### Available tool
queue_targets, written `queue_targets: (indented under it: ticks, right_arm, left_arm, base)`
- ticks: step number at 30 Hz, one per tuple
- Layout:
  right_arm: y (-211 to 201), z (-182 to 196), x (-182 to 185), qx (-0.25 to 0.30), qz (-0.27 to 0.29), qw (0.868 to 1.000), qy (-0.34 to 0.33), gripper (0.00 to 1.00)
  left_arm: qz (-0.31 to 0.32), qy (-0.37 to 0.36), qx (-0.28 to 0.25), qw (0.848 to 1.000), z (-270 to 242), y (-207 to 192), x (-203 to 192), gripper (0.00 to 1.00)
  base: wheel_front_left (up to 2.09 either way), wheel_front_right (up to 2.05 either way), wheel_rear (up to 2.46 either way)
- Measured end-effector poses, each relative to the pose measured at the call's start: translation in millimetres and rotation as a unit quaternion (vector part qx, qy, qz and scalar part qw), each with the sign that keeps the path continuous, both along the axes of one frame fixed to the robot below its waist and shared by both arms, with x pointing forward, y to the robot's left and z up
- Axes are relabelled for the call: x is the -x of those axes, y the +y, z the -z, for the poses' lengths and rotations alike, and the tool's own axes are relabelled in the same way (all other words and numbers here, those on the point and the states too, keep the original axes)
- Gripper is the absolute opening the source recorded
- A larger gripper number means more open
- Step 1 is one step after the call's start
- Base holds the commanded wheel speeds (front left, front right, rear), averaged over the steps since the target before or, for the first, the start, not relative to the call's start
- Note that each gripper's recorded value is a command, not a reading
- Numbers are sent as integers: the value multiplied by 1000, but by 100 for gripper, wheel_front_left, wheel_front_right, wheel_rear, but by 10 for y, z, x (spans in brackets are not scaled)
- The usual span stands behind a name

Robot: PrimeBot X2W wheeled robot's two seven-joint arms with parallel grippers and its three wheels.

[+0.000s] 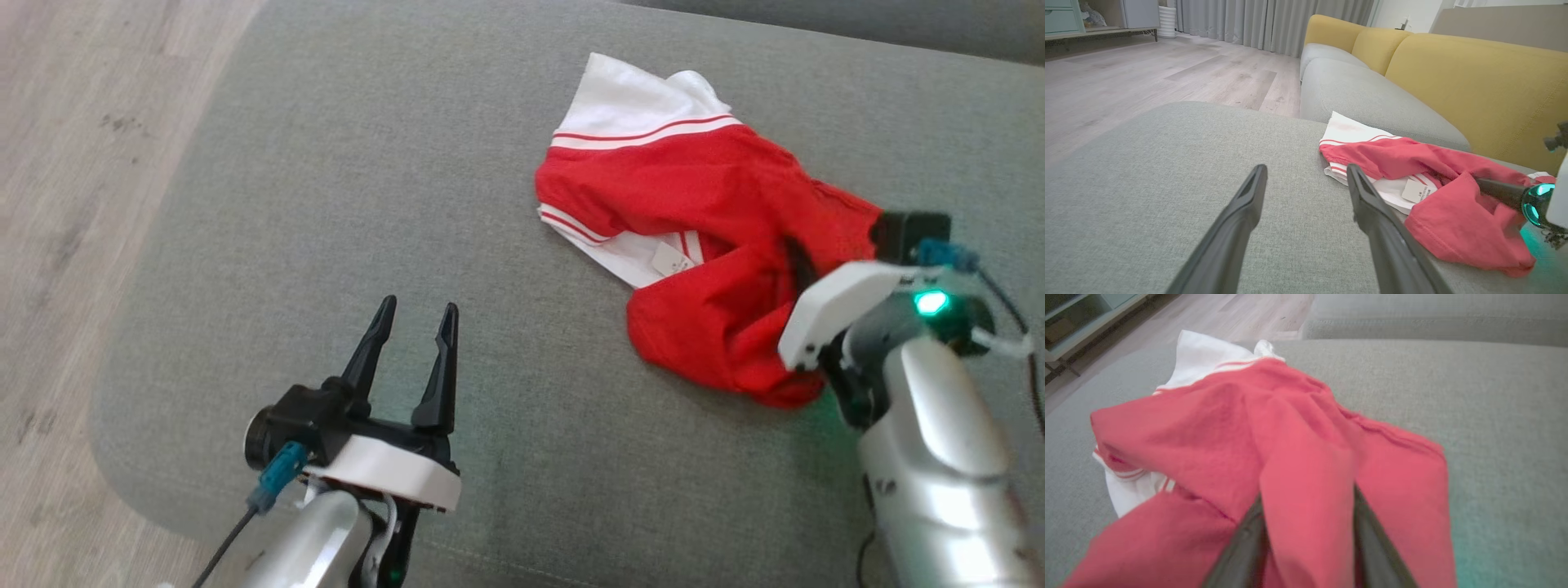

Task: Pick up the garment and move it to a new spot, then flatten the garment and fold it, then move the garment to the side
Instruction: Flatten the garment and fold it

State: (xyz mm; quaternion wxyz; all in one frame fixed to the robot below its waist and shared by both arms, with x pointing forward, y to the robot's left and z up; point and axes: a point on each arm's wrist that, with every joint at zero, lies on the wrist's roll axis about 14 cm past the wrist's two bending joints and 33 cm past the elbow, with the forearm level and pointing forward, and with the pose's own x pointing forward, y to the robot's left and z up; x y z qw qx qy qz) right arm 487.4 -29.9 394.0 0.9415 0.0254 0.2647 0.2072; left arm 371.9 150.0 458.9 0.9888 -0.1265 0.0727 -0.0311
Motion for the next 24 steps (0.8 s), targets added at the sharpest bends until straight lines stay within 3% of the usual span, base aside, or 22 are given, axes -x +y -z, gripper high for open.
queue_targets:
  ticks: [6,10,12,15,16,20,24]
  right_arm:
    - [59,-533,-371,-18,4,996,-90,0]
    - [92,-1139,-624,-26,2,983,-184,0]
    - [117,-1540,-727,-33,-1,970,-241,0]
    - [225,-2214,-781,-45,-14,941,-335,0]
    - [225,-2214,-781,-45,-14,941,-335,0]
    - [405,-2971,-629,-32,-52,889,-455,0]
    - [739,-3007,-329,10,-122,867,-483,0]
  left_arm:
    - [-10,-10,-2,1000,-57,69,14,100]
    - [-12,-26,1,1000,-153,64,38,100]
    - [-20,-34,5,999,-208,90,58,100]
    - [-31,-41,6,999,-255,147,129,100]
    - [-31,-41,6,999,-255,147,129,100]
    - [-42,-44,13,998,-266,179,279,100]
    - [-50,-54,16,997,-309,232,391,100]
  base:
    - [0,0,0]
    - [0,0,0]
    - [0,0,0]
    - [0,0,0]
    - [0,0,0]
    - [0,0,0]
    - [0,0,0]
